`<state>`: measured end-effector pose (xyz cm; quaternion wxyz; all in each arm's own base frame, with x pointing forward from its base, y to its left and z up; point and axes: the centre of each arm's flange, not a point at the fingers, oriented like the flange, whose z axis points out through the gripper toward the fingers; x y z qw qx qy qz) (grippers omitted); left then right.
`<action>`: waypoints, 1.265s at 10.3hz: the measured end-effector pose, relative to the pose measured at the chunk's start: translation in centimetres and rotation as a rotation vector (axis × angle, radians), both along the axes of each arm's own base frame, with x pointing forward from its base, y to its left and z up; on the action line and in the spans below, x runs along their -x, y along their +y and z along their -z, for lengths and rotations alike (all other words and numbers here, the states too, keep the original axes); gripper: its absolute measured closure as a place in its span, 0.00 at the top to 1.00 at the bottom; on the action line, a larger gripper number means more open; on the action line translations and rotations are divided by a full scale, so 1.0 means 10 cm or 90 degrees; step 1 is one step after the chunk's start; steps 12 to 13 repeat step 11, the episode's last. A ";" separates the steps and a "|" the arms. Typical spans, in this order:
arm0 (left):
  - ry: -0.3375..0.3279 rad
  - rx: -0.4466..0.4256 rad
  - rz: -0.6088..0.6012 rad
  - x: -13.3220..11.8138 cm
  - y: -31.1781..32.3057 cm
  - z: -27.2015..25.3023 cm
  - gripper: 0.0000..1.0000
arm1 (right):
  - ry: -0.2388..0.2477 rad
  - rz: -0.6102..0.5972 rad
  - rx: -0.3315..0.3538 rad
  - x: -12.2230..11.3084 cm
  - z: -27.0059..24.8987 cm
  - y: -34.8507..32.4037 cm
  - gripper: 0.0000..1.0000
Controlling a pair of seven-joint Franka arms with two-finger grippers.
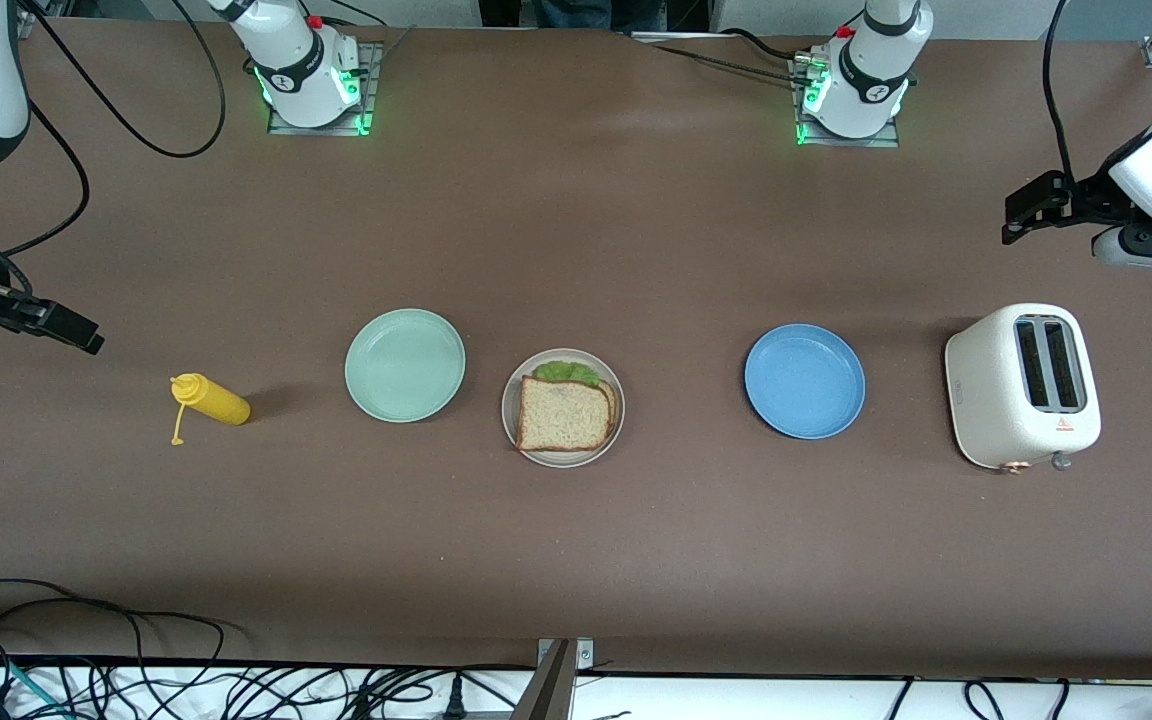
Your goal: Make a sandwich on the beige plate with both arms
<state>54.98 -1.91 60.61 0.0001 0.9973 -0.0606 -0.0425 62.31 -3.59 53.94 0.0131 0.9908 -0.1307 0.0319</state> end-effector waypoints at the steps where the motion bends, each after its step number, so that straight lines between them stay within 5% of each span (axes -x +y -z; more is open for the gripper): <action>1: 0.002 0.000 0.000 -0.01 0.00 0.02 1.00 | -0.003 0.006 -0.012 0.00 -0.02 0.02 1.00; 13: 0.003 0.000 -0.020 -0.03 0.18 0.03 1.00 | -0.019 0.015 -0.028 -0.02 -0.13 0.04 1.00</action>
